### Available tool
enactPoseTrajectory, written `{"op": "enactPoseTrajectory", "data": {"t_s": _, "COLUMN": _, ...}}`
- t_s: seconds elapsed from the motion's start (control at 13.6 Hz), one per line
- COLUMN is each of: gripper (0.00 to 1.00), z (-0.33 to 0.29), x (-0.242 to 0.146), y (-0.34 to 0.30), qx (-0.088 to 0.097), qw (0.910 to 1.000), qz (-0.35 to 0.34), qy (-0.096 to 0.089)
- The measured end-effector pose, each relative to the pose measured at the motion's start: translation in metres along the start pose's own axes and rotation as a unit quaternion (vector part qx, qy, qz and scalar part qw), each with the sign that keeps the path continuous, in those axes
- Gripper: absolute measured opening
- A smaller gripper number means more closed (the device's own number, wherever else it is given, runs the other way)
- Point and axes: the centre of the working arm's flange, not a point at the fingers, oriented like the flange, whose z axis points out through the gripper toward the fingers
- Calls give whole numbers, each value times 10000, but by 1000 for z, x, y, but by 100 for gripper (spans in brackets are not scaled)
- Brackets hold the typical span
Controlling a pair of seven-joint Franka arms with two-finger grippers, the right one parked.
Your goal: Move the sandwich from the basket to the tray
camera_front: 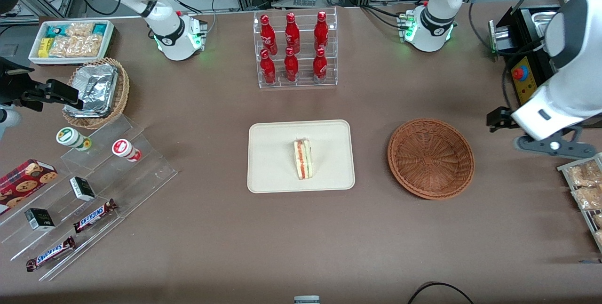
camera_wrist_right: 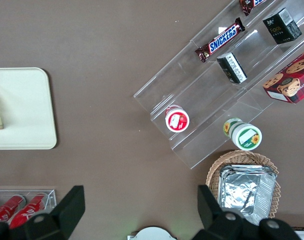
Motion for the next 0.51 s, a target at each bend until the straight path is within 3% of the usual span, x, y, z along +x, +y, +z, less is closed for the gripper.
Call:
{"op": "enactPoseTrajectory", "data": {"t_s": 0.15, "gripper": 100, "z": -8, "x": -14, "y": -23, "qx": -53, "qw": 9999, "qz": 107, "qy": -99}}
{"op": "enactPoseTrajectory", "data": {"t_s": 0.29, "gripper": 100, "z": -22, "x": -27, "y": -36, "qx": -255, "qw": 9994, "qz": 143, "qy": -179}}
{"op": "enactPoseTrajectory", "data": {"t_s": 0.51, "gripper": 100, "z": -43, "x": -35, "y": -16, "qx": -302, "qw": 9990, "qz": 307, "qy": -150}}
